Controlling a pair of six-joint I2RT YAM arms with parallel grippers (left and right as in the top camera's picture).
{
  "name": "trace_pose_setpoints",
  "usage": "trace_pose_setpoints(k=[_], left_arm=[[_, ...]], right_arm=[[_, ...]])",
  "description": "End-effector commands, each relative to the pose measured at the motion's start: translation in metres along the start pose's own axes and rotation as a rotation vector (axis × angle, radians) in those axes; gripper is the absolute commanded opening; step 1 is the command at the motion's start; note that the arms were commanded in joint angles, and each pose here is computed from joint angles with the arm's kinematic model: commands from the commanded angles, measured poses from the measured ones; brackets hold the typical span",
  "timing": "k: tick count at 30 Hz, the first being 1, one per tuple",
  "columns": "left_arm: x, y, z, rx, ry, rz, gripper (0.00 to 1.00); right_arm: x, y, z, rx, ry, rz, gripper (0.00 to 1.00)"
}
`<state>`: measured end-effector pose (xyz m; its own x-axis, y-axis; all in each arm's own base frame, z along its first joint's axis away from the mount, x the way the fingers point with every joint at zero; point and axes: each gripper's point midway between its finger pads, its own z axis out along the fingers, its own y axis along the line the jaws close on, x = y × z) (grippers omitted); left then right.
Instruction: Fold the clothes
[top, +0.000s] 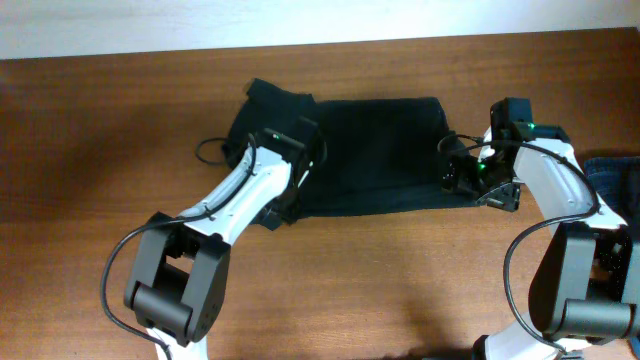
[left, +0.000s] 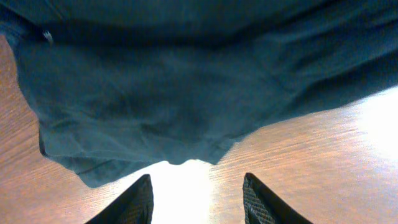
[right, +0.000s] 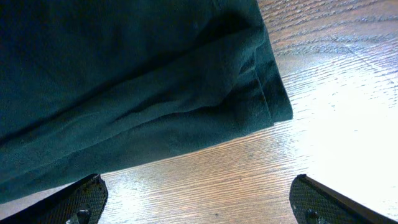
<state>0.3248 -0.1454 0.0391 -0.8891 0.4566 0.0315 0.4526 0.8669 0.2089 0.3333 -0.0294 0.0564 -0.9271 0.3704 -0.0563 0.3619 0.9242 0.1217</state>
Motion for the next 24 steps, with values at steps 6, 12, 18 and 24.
trace_pose_setpoints(k=[6, 12, 18, 24], left_arm=[[0.018, -0.002, 0.034, -0.048, 0.035, 0.050, 0.46], [0.012, -0.018, 0.034, 0.036, 0.007, 0.085, 0.46], [0.002, -0.020, 0.039, 0.036, -0.041, 0.076, 0.46], [0.007, -0.019, 0.045, 0.022, -0.036, 0.077, 0.45]], right_arm=[[0.001, -0.001, 0.003, 0.013, 0.002, -0.006, 0.99], [0.001, 0.000, 0.003, 0.012, 0.002, -0.006, 0.99], [0.001, 0.000, 0.003, 0.012, 0.002, -0.006, 0.99], [0.001, 0.000, 0.003, 0.012, 0.000, -0.006, 0.99]])
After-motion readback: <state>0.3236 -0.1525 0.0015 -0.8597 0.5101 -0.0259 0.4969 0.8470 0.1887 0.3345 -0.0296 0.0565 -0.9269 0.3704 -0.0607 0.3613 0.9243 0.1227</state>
